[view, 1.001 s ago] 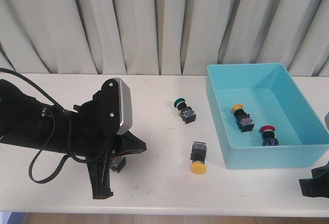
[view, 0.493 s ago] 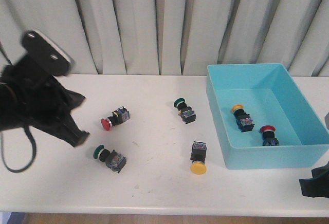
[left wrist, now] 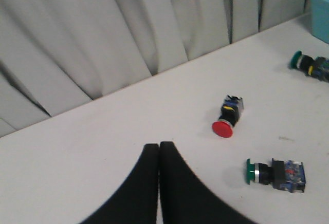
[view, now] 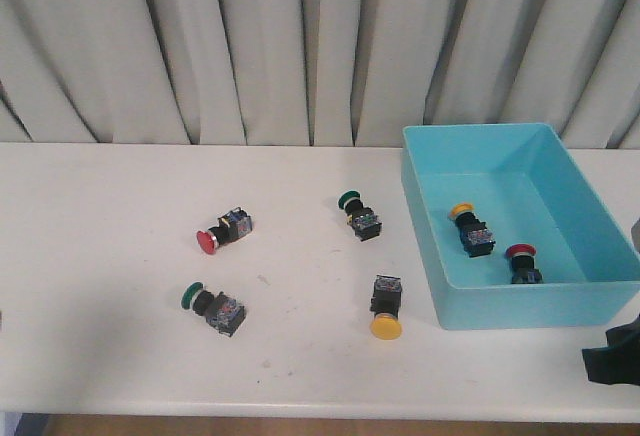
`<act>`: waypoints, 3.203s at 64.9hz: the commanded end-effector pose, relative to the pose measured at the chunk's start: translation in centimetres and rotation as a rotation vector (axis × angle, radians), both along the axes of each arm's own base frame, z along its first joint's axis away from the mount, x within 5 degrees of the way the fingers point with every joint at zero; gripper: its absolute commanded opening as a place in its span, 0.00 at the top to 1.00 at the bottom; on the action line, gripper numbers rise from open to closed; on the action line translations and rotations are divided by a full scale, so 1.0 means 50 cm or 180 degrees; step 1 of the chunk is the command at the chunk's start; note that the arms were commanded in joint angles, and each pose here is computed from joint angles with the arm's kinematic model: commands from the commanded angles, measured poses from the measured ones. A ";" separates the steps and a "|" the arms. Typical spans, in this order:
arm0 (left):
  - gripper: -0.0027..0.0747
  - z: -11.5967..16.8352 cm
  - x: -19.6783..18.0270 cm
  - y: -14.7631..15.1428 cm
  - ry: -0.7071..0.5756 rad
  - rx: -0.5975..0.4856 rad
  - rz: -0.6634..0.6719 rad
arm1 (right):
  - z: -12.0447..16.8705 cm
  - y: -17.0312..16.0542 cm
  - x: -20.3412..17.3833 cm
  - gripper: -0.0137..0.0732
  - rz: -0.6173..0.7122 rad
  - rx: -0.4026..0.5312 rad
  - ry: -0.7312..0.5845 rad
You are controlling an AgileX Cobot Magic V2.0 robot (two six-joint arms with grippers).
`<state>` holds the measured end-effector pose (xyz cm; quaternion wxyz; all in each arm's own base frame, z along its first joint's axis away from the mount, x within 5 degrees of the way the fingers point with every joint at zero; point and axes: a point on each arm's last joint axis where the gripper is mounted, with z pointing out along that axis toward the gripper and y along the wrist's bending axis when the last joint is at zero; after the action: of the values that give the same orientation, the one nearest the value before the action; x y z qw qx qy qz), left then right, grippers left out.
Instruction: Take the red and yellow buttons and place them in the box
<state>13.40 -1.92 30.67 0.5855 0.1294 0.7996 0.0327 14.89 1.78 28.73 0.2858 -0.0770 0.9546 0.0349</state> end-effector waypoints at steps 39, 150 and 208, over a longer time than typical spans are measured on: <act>0.97 -0.206 -0.157 0.034 -0.1527 -0.0672 0.0256 | 0.021 -0.001 0.006 0.85 -0.0010 0.0018 -0.0219; 0.97 -0.234 -0.153 0.037 -0.1104 -0.0525 0.0342 | 0.021 -0.001 0.006 0.85 -0.0010 0.0017 -0.0215; 0.97 -0.234 -0.153 0.037 -0.1098 -0.0643 0.0358 | 0.021 -0.001 0.006 0.85 -0.0010 0.0018 -0.0219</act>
<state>5.68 -0.04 19.76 0.7047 0.0224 0.7090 0.0149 14.86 1.78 28.71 0.2842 -0.0771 0.9550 0.0350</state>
